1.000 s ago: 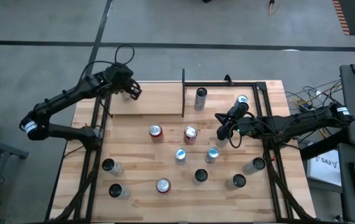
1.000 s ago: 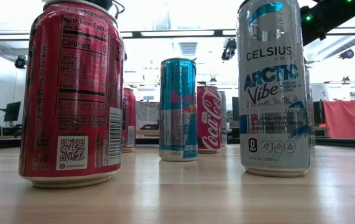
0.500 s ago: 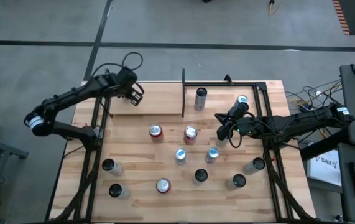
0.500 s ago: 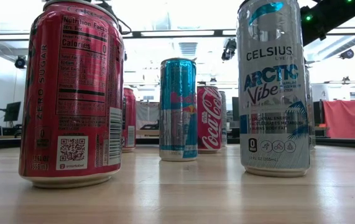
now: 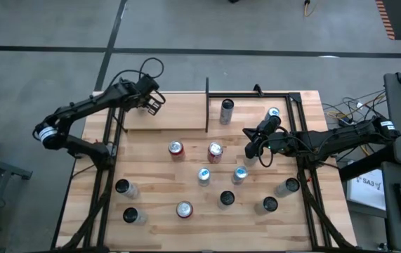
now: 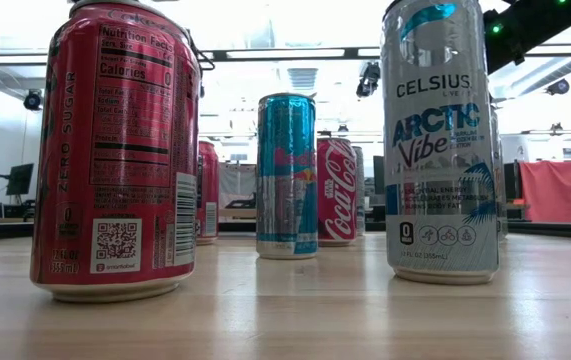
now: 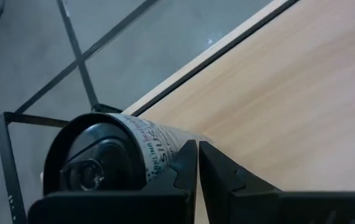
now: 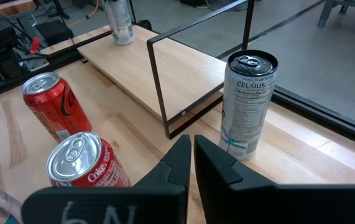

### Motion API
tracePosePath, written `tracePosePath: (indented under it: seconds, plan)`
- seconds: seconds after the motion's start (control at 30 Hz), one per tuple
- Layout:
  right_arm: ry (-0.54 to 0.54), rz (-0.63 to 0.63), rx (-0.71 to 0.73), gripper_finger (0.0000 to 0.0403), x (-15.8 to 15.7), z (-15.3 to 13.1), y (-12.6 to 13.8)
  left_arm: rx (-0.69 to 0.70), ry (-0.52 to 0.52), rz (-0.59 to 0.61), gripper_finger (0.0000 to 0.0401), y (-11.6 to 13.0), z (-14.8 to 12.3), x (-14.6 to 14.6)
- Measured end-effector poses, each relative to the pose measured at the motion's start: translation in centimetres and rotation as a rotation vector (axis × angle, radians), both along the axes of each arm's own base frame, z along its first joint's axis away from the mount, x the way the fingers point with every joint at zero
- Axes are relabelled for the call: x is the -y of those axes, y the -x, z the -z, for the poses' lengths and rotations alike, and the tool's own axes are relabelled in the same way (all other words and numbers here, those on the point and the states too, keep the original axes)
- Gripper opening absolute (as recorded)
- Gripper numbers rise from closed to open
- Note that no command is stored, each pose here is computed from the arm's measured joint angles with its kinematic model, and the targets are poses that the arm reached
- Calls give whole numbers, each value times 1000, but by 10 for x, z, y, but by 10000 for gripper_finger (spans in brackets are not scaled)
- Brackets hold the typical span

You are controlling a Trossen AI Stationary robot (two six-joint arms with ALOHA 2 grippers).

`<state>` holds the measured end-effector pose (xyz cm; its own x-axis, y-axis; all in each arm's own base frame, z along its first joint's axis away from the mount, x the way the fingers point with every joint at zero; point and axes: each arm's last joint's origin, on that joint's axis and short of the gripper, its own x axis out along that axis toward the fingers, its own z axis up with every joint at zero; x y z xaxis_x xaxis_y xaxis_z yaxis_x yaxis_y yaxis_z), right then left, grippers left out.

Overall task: Place canned beverage on shelf
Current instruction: Put the top right white and pink soda can on the shelf

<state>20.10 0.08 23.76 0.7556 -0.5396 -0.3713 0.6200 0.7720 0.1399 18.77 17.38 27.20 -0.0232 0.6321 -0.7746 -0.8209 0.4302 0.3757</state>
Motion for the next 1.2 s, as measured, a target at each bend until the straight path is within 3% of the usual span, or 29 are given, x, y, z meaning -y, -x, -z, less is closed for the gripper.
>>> tracePosePath:
  seconds: [0.37, 0.67, 0.9, 1.0, 1.2]
  plan:
    - [-2, 2, -12, 13, 0, 1, 1, 9, -26, -29, 0, 0, 3, -12]
    - [-1, 2, -12, 13, 0, 1, 1, 81, -3, 16, 0, 10, -13, 2]
    - [-1, 2, -12, 13, 0, 1, 1, 258, 189, 192, 0, 20, -26, 22]
    - [-1, 2, -12, 13, 0, 1, 1, 273, 266, 250, 0, 21, -25, 27]
    - [-1, 2, -12, 13, 0, 1, 1, 147, 160, 103, 0, 19, -17, 17]
